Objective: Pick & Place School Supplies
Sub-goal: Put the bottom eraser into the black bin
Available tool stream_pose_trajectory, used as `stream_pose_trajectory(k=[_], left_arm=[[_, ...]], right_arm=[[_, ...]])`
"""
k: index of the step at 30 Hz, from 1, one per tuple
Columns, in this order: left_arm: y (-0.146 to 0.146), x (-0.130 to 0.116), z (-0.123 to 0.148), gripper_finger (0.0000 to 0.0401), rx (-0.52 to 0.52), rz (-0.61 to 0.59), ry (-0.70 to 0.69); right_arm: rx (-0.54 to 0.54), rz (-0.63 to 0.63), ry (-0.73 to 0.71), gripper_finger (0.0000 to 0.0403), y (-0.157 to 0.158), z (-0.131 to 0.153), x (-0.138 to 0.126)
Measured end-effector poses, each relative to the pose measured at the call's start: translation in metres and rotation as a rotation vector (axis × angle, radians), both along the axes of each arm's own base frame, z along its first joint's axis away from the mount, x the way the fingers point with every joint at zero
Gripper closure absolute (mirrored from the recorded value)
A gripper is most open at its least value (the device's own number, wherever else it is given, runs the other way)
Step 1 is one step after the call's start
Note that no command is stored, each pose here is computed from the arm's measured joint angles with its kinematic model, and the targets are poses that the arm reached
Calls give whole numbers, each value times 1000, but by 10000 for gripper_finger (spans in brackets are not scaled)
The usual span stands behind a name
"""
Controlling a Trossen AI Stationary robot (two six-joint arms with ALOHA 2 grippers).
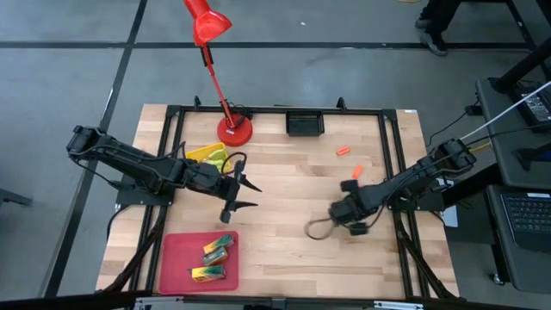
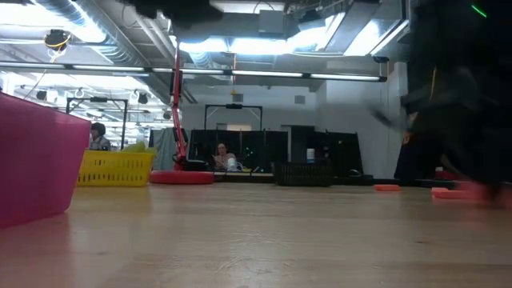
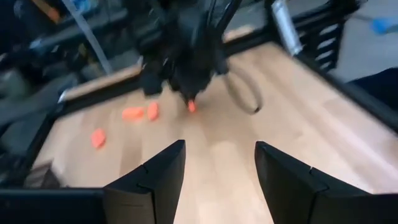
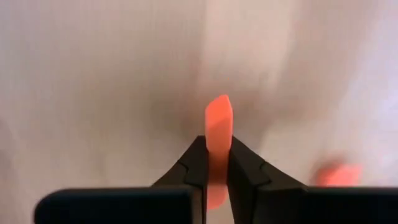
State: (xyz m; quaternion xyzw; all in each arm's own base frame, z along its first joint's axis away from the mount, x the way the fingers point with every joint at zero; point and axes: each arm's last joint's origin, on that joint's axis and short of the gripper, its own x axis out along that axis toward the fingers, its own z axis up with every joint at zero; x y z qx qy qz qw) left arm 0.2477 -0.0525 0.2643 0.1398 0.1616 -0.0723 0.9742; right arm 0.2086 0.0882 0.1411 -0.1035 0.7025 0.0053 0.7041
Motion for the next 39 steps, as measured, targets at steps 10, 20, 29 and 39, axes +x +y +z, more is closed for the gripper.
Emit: stream_pose_trajectory(k=[10, 20, 29, 39], left_arm=[[-1, 16, -16, 214, -21, 113, 21], [-3, 55, -59, 214, 44, 104, 10], [-7, 53, -62, 214, 52, 106, 42], [-10, 49, -69, 214, 93, 131, 109]], right_arm=[[-54, 127, -482, 371, 35, 83, 61], [-350, 67, -633, 371, -2, 104, 85], [-328, -196, -807, 371, -145, 98, 105], [-125, -585, -1008, 371, -282, 102, 57]])
